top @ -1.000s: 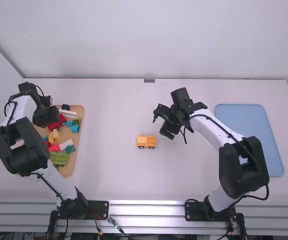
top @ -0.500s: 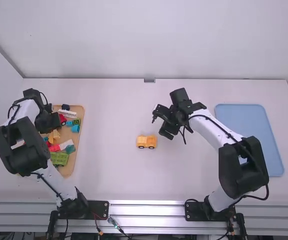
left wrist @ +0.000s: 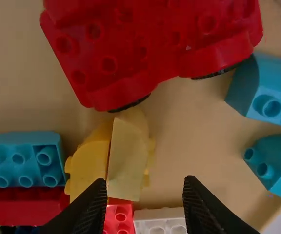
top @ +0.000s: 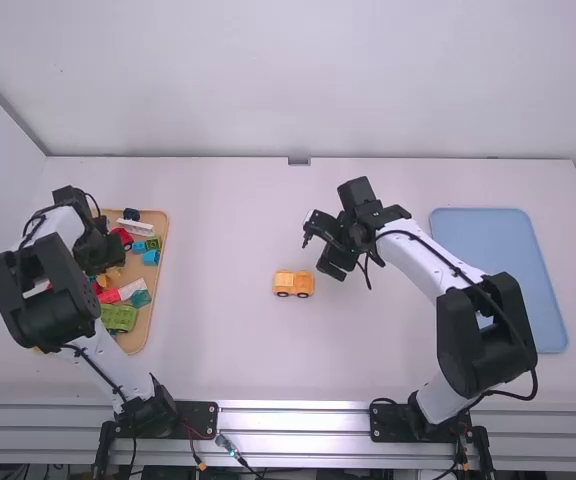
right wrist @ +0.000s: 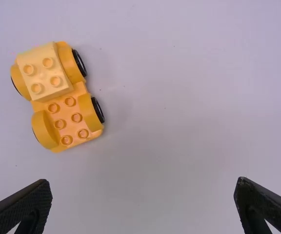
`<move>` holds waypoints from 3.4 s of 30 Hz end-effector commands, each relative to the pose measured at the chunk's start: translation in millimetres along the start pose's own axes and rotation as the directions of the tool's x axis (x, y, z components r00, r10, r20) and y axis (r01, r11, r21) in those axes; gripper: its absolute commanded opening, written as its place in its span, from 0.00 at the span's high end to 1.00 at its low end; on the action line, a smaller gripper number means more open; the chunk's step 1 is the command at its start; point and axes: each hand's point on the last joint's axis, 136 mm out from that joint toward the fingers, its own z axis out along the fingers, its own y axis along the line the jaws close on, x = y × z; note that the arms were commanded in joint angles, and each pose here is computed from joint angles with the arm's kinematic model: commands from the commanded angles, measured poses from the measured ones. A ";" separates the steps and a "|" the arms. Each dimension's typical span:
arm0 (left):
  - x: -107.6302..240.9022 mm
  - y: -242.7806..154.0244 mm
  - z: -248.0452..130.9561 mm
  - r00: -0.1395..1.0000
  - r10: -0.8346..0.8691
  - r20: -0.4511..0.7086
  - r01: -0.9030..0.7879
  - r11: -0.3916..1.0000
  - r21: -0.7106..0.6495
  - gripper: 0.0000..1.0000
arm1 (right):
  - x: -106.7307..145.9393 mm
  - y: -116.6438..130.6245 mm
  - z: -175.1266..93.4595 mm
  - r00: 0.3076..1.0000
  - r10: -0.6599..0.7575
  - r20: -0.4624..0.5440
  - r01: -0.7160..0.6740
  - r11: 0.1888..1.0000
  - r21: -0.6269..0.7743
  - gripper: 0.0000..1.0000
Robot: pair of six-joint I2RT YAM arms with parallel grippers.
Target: Assemble lego blocks to make yellow taxi
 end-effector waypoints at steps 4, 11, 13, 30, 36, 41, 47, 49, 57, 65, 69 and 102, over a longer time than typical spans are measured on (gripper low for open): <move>4.7 0.8 5.1 1.000 -0.015 -0.009 0.014 1.000 -0.005 0.58 | -8.0 -4.6 -10.1 1.000 -0.004 0.022 0.003 1.000 0.024 0.01; 4.0 -0.4 12.9 1.000 -0.009 0.013 0.009 1.000 -0.008 0.57 | -5.7 -3.0 -10.1 1.000 -0.001 0.013 0.000 1.000 0.016 0.01; 5.1 1.0 14.0 1.000 -0.011 0.011 0.011 1.000 -0.008 0.57 | -4.6 -3.4 -10.1 1.000 -0.003 0.007 0.003 1.000 0.019 0.01; 6.3 -2.3 14.1 1.000 -0.010 0.007 0.010 1.000 0.003 0.56 | -2.7 -5.5 -10.1 1.000 -0.001 -0.006 0.001 0.999 0.033 0.02; 8.0 -3.9 14.0 1.000 -0.009 -0.001 0.009 1.000 0.005 0.55 | -2.8 -5.1 -10.0 1.000 -0.001 -0.006 0.002 0.999 0.032 0.01; 8.0 -3.8 14.0 1.000 -0.014 -0.001 0.014 1.000 0.005 0.53 | -2.7 -5.1 -10.0 1.000 -0.001 -0.006 0.001 0.999 0.032 0.01; 10.5 -4.0 14.0 0.999 -0.033 -0.011 0.033 0.999 0.005 0.53 | -2.0 -5.7 -10.2 1.000 0.001 -0.007 -0.001 0.999 0.032 0.01; 10.5 -5.9 14.0 0.999 -0.034 -0.011 0.034 0.999 0.015 0.53 | -2.9 -4.9 -10.0 1.000 -0.001 -0.006 0.001 1.000 0.031 0.01; 9.3 -8.5 14.0 1.000 -0.016 -0.005 0.016 0.999 0.046 0.55 | -2.1 -5.6 -10.2 1.000 0.001 -0.007 -0.001 0.999 0.032 0.01; 7.0 -8.2 18.8 0.997 -0.074 0.015 0.074 0.996 0.044 0.58 | -1.4 -5.3 -10.3 1.000 0.002 -0.009 -0.002 1.000 0.030 0.01; 10.6 -9.2 29.3 0.995 -0.093 0.031 0.092 0.995 0.046 0.56 | -1.9 -4.7 -10.1 1.000 0.000 -0.009 0.000 1.000 0.029 0.01; 4.7 -7.6 40.6 0.990 -0.099 0.097 0.097 0.995 0.024 0.71 | -1.5 -4.9 -10.2 1.000 0.002 -0.009 -0.002 1.000 0.029 0.01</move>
